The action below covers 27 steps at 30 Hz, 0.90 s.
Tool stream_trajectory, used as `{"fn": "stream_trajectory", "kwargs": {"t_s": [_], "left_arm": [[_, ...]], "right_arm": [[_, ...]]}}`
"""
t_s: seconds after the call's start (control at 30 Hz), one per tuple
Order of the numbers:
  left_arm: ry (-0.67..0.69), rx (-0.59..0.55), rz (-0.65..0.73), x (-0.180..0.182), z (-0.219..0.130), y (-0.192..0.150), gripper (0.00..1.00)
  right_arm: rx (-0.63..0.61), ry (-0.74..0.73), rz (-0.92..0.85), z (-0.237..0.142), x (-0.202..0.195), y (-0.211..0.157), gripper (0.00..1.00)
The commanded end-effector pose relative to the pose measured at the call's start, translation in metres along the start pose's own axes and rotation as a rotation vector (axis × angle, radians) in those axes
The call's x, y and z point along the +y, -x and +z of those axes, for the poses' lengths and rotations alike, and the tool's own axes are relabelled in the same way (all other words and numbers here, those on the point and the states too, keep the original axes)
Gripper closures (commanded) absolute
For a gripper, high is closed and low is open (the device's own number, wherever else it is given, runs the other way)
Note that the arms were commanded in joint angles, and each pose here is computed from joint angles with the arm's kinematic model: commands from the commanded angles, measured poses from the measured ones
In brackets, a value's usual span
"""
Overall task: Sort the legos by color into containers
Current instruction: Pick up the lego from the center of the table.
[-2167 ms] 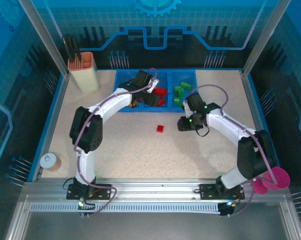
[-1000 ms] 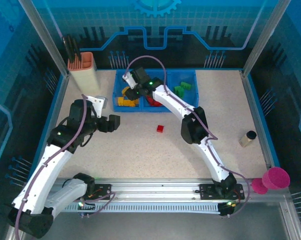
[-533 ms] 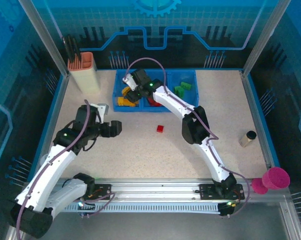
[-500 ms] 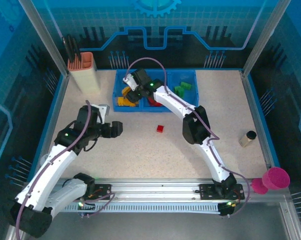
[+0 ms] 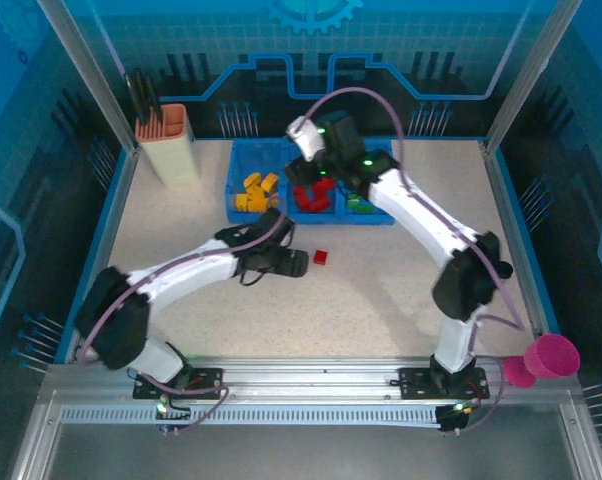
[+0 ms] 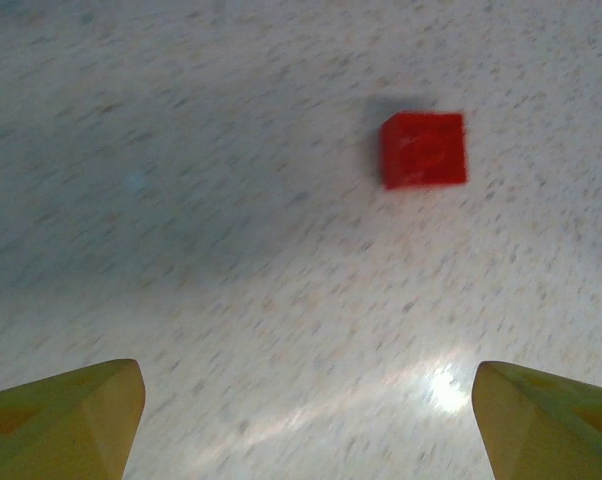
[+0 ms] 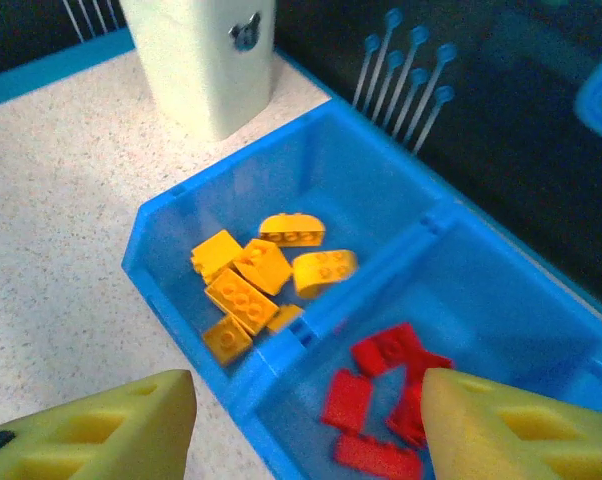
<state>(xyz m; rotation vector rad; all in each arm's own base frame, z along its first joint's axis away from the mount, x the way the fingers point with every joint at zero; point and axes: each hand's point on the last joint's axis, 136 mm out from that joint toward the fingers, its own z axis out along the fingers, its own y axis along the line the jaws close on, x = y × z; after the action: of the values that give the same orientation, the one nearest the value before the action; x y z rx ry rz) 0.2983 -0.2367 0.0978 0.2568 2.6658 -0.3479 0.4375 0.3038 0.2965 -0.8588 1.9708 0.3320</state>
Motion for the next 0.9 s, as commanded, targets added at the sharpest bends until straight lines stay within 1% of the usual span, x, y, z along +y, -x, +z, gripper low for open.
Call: {"fn": "stream_trajectory", "kwargs": {"t_s": [0.0, 0.1, 0.17, 0.27, 0.37, 0.57, 0.87], "left_arm": [[-0.029, -0.049, 0.018, -0.037, 0.017, 0.033, 0.14], [-0.038, -0.009, 0.035, -0.056, 0.040, 0.036, 0.13], [-0.038, 0.019, 0.035, -0.063, 0.052, 0.036, 0.13], [0.016, 0.059, 0.047, -0.059, 0.067, 0.033, 0.13], [0.062, 0.079, 0.057, -0.053, 0.078, 0.031, 0.13], [0.089, 0.119, 0.052, -0.049, 0.094, 0.023, 0.17], [0.109, 0.131, 0.052, -0.049, 0.110, 0.024, 0.28]], "right_arm": [[-0.016, -0.069, 0.075, -0.045, -0.025, -0.015, 0.37], [0.017, -0.123, 0.165, -0.080, -0.041, -0.052, 0.37], [0.034, -0.152, 0.234, -0.099, -0.049, -0.076, 0.37], [0.048, -0.190, 0.323, -0.124, -0.055, -0.108, 0.37], [0.064, -0.213, 0.370, -0.140, -0.055, -0.129, 0.36], [0.116, -0.226, 0.392, -0.150, -0.051, -0.154, 0.34], [0.160, -0.225, 0.419, -0.157, -0.047, -0.171, 0.31]]}}
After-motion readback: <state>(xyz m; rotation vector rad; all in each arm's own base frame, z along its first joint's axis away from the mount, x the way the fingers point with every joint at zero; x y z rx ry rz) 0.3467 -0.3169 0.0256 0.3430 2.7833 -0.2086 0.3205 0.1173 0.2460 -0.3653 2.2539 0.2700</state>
